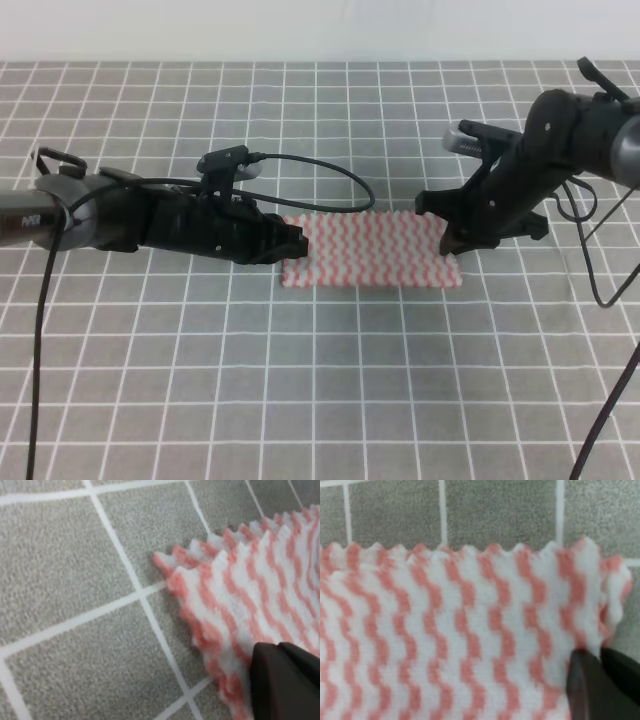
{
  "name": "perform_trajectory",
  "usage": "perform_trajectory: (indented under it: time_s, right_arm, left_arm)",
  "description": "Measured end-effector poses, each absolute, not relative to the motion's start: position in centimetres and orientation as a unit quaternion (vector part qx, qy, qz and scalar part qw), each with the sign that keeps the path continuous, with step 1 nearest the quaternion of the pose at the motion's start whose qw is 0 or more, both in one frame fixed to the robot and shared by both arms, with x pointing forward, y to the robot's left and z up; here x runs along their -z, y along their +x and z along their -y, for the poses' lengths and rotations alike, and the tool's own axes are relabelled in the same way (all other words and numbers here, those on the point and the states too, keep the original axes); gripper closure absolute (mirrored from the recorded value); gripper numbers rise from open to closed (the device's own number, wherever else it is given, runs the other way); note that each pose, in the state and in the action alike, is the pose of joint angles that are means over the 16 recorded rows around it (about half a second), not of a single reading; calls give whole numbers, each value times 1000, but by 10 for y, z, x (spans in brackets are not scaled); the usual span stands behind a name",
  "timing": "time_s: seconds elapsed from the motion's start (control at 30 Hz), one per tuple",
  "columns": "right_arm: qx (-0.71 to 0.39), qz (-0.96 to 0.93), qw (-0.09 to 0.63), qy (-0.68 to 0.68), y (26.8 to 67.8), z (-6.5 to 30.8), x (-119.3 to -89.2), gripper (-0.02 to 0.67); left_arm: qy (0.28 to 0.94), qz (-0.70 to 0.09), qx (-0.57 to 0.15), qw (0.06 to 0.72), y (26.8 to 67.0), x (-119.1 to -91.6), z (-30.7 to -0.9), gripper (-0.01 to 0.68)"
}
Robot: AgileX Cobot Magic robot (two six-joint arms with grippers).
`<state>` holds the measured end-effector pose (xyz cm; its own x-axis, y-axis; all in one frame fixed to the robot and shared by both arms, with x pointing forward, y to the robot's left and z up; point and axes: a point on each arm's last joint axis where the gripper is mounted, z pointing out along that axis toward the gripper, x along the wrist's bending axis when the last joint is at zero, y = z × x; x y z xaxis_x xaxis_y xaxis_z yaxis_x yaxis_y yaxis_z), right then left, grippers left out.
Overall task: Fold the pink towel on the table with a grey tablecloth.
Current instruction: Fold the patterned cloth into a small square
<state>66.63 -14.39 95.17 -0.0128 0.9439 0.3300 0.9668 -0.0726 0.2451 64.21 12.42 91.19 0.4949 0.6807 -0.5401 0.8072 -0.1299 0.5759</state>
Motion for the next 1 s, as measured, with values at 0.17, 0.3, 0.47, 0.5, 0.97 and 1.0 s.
perform_trajectory:
  time_s: [0.17,0.3,0.47,0.5,0.97,1.0]
  right_arm:
    - [221,682,26,-697,670,142,-965,660]
    - [236,682,30,-691,672,138,-977,661]
    - [255,687,38,-679,672,127,-989,661]
    - [259,689,39,-676,671,124,-991,661]
    - [292,708,54,-641,657,77,-993,662]
    - [293,709,54,-639,657,75,-992,662]
  left_arm:
    - [748,-496,75,434,642,-912,-124,675]
    - [749,-495,77,434,641,-912,-124,675]
    - [749,-495,79,434,641,-912,-124,674]
    - [749,-495,79,434,641,-912,-124,674]
    - [748,-490,77,441,641,-917,-124,675]
    - [748,-488,77,442,641,-918,-124,675]
